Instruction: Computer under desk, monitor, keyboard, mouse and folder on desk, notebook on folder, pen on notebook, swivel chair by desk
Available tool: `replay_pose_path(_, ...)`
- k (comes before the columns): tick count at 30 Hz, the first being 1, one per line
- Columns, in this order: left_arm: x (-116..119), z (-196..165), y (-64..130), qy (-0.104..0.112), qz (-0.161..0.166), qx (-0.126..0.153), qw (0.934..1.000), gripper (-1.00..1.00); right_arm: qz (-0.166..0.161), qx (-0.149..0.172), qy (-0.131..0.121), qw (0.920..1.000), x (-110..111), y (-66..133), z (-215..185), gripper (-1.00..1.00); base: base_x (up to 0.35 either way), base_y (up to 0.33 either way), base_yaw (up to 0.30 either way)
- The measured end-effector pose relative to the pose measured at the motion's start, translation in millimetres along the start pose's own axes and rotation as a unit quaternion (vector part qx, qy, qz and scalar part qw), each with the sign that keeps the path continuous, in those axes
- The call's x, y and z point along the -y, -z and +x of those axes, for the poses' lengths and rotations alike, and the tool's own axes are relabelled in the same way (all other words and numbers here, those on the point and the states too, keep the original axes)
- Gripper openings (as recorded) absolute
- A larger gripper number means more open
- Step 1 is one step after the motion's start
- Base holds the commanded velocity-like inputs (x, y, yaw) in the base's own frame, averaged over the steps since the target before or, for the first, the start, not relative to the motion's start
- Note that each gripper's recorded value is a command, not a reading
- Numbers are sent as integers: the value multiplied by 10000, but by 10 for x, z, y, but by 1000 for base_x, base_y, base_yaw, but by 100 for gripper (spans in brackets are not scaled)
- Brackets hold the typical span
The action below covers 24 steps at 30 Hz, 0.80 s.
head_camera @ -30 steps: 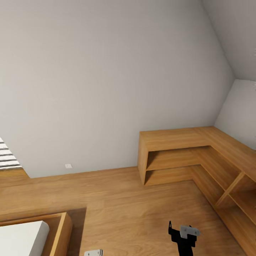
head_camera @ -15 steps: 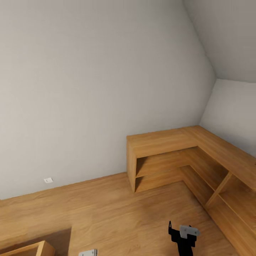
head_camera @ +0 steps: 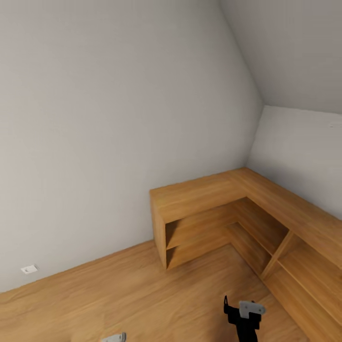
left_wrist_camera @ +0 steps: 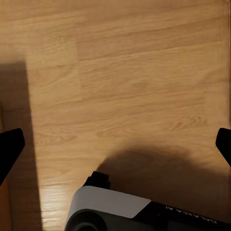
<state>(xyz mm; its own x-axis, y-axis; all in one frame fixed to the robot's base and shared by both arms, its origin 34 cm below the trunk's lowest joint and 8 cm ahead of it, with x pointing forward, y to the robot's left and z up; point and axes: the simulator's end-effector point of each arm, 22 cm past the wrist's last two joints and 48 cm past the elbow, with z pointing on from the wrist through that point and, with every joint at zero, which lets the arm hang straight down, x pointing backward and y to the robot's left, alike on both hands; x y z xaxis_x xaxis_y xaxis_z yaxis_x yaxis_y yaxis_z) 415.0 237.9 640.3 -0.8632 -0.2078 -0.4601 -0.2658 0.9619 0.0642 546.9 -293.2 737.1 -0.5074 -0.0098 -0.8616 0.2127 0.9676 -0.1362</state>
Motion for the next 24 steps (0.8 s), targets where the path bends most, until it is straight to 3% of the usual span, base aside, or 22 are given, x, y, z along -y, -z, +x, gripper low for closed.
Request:
replay_pose_path(11, 46, -17, 4, 2, 86, 25, 10000, 100, -251, 14, 9, 9997, -79, -8, -13, 100, 76, 0, -270)
replay_pose_path(24, 67, -60, 18, 12, 128, 76, 9999, 100, -269, 62, 2, 9996, -80, -5, -61, 100, 282, 0, -275)
